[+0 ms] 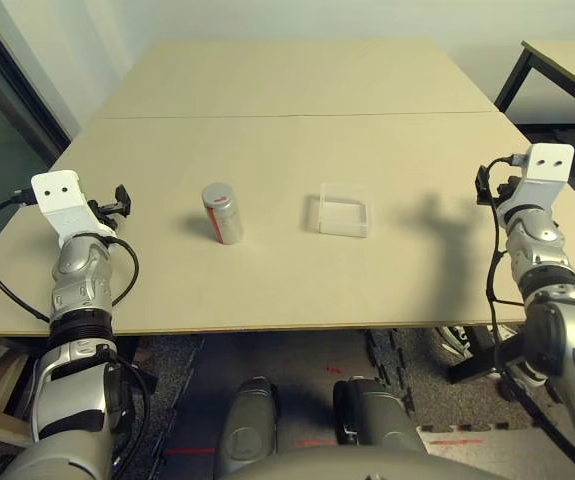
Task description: Pour the medicine from the bottle into the box.
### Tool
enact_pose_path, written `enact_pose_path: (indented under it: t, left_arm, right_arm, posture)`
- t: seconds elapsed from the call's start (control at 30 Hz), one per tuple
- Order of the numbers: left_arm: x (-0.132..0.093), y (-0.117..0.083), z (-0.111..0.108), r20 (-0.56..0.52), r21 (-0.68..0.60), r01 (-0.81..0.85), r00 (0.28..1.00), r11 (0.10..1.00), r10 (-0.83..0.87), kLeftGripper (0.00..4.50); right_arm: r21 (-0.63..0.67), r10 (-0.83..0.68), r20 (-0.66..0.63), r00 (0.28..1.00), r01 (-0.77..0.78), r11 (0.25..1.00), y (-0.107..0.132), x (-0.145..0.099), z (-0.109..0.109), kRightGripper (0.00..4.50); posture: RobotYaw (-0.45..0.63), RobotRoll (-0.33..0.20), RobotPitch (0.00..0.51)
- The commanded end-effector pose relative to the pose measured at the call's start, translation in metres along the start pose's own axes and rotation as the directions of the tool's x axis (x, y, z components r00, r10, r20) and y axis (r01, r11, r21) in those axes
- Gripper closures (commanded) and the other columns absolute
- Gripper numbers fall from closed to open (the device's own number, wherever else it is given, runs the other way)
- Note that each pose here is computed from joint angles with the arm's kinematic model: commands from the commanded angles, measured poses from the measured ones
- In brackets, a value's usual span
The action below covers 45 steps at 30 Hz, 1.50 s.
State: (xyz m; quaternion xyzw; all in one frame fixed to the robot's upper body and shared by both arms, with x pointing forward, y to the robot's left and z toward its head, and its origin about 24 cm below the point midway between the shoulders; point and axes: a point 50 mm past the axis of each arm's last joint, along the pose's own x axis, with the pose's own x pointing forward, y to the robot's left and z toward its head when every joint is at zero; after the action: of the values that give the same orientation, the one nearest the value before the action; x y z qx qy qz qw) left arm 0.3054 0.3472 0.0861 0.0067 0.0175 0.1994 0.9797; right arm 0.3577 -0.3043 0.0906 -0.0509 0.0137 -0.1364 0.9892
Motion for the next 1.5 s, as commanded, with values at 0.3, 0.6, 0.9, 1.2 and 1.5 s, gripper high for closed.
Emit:
enact_pose_path:
  t: [0.3, 0.6, 0.9, 1.2, 1.5]
  left_arm:
    - [0.001, -0.010, 0.023, 0.067, 0.033, 0.214, 0.974, 0.976, -0.215, 0.02]
    - [-0.015, -0.012, 0.056, 0.060, 0.081, 0.612, 0.785, 0.787, -0.617, 0.02]
    - [-0.034, -0.006, 0.067, -0.012, 0.033, 0.803, 0.595, 0.595, -0.803, 0.02]
    - [-0.060, -0.015, 0.047, -0.111, -0.028, 0.901, 0.428, 0.433, -0.897, 0.02]
    - [-0.064, -0.030, 0.026, -0.191, -0.033, 0.935, 0.340, 0.353, -0.921, 0.02]
  right_arm:
    - [-0.014, 0.108, 0.079, 0.991, -0.107, 0.994, 0.009, 0.007, 0.022, 0.00]
    - [-0.094, 0.438, 0.118, 0.891, -0.429, 0.898, 0.015, 0.006, 0.047, 0.00]
    - [-0.169, 0.741, 0.071, 0.667, -0.724, 0.668, 0.028, -0.005, 0.077, 0.00]
    - [-0.121, 0.952, -0.085, 0.294, -0.951, 0.283, 0.062, -0.033, 0.076, 0.00]
    - [-0.148, 0.976, -0.120, 0.183, -0.975, 0.165, 0.077, -0.036, 0.086, 0.00]
  posture:
    - [0.10, 0.000, 0.023]
    - [0.02, 0.000, 0.025]
    - [0.01, 0.000, 0.035]
    - [0.01, 0.000, 0.042]
    - [-0.01, 0.000, 0.052]
